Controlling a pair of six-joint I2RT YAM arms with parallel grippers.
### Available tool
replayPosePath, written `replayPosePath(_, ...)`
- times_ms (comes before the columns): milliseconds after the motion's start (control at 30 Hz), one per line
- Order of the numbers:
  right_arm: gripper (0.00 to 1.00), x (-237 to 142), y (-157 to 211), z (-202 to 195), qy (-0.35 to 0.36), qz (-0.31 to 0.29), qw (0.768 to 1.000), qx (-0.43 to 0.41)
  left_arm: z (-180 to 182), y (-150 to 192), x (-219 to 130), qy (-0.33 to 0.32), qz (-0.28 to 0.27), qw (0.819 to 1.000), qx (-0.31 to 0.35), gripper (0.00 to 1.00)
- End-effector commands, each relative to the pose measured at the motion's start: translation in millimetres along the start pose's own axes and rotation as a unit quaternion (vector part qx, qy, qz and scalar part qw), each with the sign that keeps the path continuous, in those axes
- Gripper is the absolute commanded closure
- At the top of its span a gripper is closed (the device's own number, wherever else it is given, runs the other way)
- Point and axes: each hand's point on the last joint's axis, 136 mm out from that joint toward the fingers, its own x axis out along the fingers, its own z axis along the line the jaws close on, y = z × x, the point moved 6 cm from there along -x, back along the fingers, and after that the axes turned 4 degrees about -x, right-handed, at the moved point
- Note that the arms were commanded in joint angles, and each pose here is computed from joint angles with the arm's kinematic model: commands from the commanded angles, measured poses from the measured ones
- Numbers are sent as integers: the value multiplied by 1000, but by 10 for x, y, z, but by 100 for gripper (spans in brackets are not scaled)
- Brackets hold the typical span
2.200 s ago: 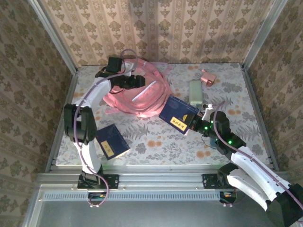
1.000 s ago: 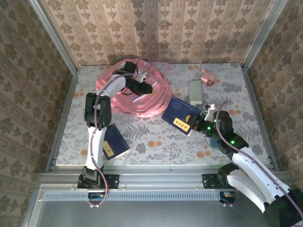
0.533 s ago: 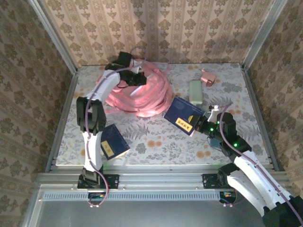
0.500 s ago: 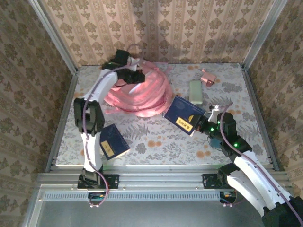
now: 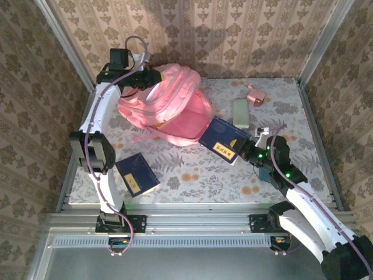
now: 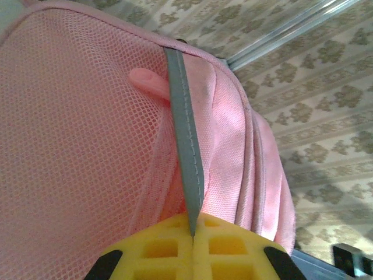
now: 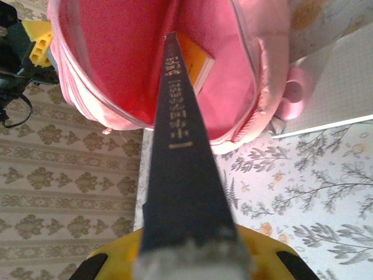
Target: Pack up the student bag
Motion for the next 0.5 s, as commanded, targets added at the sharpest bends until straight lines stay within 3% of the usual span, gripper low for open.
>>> replayPosePath(0,100,31,-168,301,-70,-14,997,13,-518,-125,-173,108,-13,993,48,100)
replayPosePath(467,100,849,-546,545,-90,-19,995,30,-728,-47,-207,136,-27,990,29,100)
